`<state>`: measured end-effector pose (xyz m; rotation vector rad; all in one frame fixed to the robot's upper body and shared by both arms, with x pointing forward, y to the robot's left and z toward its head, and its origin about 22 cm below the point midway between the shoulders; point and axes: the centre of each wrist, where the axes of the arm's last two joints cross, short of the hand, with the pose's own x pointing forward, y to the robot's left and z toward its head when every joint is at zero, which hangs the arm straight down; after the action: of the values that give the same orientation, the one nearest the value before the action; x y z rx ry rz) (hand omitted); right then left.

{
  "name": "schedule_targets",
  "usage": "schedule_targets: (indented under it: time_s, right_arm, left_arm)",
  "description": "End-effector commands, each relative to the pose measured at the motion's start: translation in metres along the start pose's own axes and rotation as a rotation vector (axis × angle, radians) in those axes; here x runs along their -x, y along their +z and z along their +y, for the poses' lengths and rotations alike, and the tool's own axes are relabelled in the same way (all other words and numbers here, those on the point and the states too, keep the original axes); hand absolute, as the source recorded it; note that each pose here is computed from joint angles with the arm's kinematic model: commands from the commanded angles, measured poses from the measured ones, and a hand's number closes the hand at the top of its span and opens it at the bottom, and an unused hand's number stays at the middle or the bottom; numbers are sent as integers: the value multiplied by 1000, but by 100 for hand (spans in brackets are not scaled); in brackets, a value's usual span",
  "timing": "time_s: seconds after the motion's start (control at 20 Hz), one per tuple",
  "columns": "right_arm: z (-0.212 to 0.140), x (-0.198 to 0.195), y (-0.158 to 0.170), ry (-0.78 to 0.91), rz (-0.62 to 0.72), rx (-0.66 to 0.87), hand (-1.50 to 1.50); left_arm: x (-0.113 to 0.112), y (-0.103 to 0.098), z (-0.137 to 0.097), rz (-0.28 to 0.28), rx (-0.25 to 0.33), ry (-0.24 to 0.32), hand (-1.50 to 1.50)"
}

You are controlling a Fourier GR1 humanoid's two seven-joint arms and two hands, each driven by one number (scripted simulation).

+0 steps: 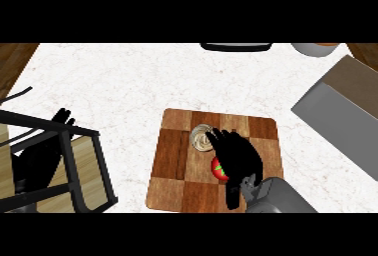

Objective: Pick the tomato from the cutting board and place it in the cardboard box

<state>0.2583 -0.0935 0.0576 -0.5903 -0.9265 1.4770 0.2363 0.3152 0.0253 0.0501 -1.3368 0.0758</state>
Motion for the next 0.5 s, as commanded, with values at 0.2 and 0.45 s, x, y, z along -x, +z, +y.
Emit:
schedule_targets:
  time_s: [0.2, 0.45]
  right_arm:
    - [3, 12, -17, -3, 5, -10, -150]
    - [7, 6, -17, 5, -77, 65, 150]
  left_arm:
    - [-29, -13, -10, -107, 5, -14, 0]
    - [-23, -17, 3, -101, 15, -16, 0]
